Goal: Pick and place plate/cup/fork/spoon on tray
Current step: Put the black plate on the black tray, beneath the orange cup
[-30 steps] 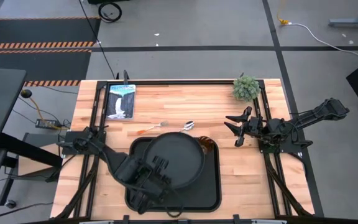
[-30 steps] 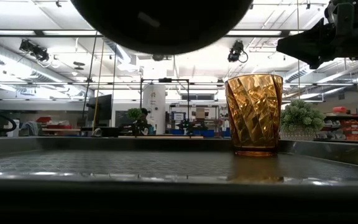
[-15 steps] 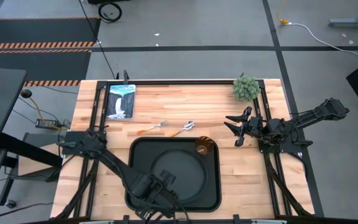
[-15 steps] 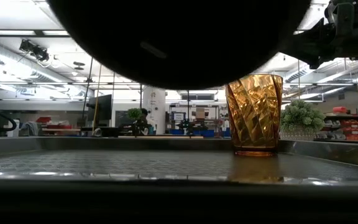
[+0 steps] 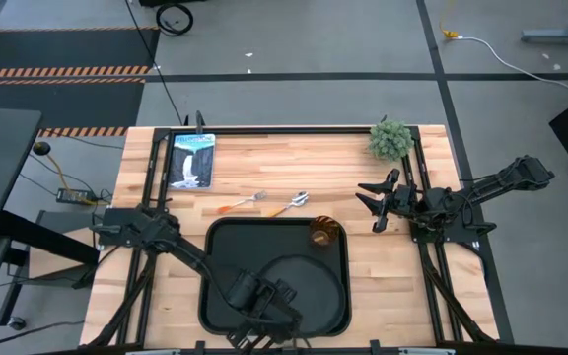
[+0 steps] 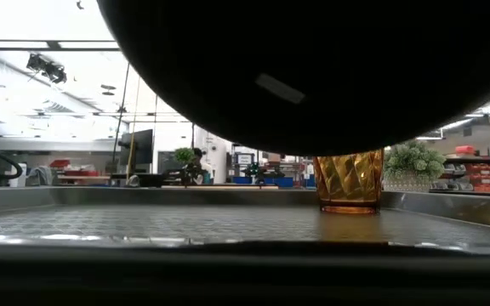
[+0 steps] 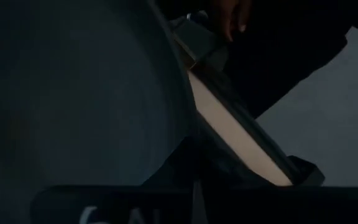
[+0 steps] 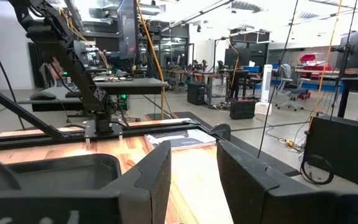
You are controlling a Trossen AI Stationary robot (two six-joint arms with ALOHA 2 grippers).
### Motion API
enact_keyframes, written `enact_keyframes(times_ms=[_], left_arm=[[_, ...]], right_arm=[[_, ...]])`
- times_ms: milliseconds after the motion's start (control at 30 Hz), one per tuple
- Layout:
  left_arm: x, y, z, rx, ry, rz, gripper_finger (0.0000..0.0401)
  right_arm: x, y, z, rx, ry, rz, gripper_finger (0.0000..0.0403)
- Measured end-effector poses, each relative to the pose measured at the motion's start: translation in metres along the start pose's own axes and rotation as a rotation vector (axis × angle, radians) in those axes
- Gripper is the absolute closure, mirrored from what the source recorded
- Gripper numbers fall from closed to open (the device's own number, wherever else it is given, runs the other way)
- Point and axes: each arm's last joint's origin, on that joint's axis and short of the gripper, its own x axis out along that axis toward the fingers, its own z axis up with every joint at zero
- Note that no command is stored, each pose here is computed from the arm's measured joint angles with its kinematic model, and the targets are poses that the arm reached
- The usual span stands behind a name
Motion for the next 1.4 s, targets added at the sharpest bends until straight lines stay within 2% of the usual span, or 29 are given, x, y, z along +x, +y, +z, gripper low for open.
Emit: enact_keyframes(times_ms=[367,533,933,1167,1400], left_arm=[[-0.002,0.033,-0.01,-0.014,0.007,-0.098,0.0385],[-0.003,0.042,-0.012,-0.008,-0.003,-0.096,0.0385],[0.034,0.055,-0.03,0.013,0.101,-0.125,0.0383],[0.036,0.056,-0.029,0.018,0.086,-0.102,0.0345],[0.036,0.056,-0.029,-0.023,0.096,-0.099,0.0307]], right_arm=[[0.0,0.0,0.0,-0.001,0.001,0.0,0.0266],[0.0,0.0,0.0,-0.001,0.001,0.0,0.0266],[0.0,0.0,0.0,-0.001,0.001,0.0,0.0266],[0.0,0.0,0.0,-0.001,0.001,0.0,0.0266],[0.0,0.0,0.0,-0.001,0.001,0.0,0.0266]])
